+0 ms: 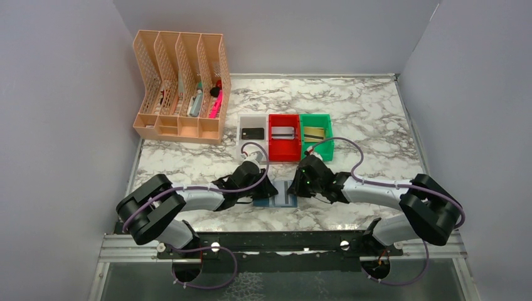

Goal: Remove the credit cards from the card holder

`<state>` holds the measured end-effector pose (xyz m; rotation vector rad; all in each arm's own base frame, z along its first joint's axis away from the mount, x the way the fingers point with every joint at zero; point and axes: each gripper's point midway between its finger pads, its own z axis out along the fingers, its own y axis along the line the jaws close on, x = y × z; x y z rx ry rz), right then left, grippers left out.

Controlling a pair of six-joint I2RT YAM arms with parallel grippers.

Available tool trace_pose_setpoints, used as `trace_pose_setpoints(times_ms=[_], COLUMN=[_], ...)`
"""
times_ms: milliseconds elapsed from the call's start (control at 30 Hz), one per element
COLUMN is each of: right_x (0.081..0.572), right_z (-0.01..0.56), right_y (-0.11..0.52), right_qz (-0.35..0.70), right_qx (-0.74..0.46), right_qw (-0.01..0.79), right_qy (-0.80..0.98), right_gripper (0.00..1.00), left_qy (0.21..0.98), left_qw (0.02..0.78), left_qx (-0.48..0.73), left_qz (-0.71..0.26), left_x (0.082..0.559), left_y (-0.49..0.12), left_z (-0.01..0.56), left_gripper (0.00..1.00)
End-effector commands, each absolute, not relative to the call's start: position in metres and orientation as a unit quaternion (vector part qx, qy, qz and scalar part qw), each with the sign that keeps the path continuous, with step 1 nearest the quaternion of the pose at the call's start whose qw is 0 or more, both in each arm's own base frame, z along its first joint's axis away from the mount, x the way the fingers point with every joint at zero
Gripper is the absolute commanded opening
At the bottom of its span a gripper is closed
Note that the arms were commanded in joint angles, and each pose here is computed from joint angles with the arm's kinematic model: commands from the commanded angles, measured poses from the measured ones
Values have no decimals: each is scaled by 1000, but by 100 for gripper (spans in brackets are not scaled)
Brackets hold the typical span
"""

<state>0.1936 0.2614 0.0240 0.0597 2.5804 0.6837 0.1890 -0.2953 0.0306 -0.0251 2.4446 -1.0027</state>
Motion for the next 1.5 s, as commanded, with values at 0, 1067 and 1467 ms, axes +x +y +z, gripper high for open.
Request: trace_pose_setpoints(times_ms=[0,1067,1467], right_x=[173,186,190], right_z=[-9,69,48], right_y=[234,286,277], right_qz=[186,311,269], right_qx=[12,-50,-31], right_qw=[187,212,199], right_qy=[964,925,942], right_gripper=[24,37,35], left_qy=[905,908,907], left_qw=[235,258,265], left_qx=[-13,-5,-1], left_qz=[-355,-330,-328], left_x=[183,185,186], left_y=[-286,-272,-270], left_z=[19,23,28], left_gripper=[23,0,0])
